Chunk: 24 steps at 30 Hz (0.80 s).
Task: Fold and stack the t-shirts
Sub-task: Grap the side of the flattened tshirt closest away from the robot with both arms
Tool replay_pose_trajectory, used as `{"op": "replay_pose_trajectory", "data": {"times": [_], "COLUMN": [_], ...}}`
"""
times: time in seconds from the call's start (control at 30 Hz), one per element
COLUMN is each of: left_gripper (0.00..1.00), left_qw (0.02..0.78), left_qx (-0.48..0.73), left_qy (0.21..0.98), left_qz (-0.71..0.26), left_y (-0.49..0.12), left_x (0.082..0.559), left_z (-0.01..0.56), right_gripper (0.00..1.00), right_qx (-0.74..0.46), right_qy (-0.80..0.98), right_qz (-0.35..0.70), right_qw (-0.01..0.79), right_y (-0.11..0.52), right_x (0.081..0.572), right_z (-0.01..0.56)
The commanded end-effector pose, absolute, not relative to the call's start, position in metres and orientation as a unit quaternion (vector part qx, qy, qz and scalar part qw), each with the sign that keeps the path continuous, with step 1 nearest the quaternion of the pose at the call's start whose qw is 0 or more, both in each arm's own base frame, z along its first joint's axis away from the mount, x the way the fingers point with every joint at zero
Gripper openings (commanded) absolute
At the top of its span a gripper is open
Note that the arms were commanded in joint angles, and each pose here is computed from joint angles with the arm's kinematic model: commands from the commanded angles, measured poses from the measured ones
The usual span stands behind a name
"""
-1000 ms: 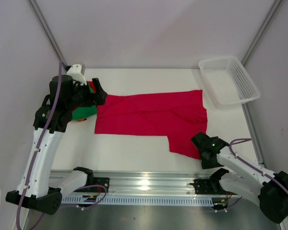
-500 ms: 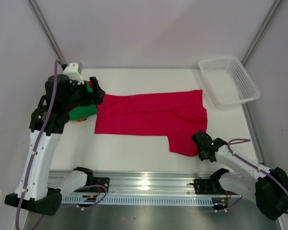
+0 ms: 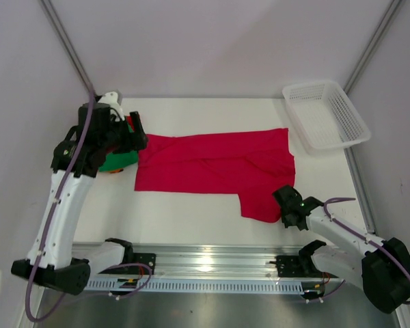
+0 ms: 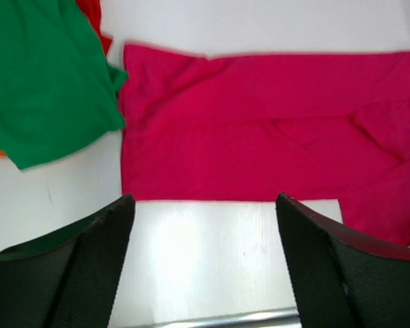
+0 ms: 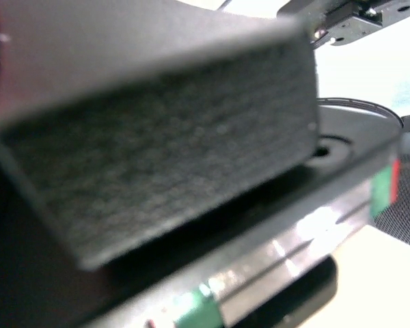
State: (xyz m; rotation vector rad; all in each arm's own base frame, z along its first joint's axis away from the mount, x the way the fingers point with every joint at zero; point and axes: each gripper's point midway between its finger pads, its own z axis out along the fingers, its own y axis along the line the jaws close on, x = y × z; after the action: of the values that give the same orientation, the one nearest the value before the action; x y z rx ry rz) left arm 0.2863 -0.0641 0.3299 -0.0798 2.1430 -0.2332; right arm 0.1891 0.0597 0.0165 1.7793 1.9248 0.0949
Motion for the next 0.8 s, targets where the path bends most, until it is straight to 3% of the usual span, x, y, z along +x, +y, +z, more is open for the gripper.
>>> {"op": "replay_pose_trajectory", "data": {"times": [0.0,0.17,0.53,0.63,0.7,0.77], "left_gripper": [0.83,0.85,0.86,0.85,0.86,0.86], "left_qw": [0.338,0.293,0.188,0.213,0.281,0.303], "left_qx": [-0.085,-0.106,-0.178,-0.279,-0.334,-0.410], "left_qy": [0.934,0.940,0.956,0.928,0.890,0.849], "left_qz": [-0.083,-0.140,-0.138,-0.121,-0.133,-0.142], "left_y": [-0.065,-0.086,-0.085,-0.072,-0.060,-0.052], "left_x": [0.275,0.258,0.204,0.194,0.195,0.194], "left_z": [0.270,0.238,0.160,0.153,0.168,0.159], "right_gripper": [0.00,0.00,0.00,0.00,0.00,0.00], "right_qx": [0.648,0.644,0.635,0.630,0.628,0.625], "right_qy": [0.715,0.719,0.728,0.732,0.733,0.735], "right_qz": [0.041,0.045,0.062,0.072,0.073,0.078], "right_qw": [0.258,0.258,0.252,0.251,0.250,0.250], "right_y": [0.062,0.064,0.071,0.074,0.074,0.075], "right_x": [0.193,0.193,0.198,0.199,0.198,0.199], "right_z": [0.017,0.018,0.017,0.020,0.020,0.023]}}
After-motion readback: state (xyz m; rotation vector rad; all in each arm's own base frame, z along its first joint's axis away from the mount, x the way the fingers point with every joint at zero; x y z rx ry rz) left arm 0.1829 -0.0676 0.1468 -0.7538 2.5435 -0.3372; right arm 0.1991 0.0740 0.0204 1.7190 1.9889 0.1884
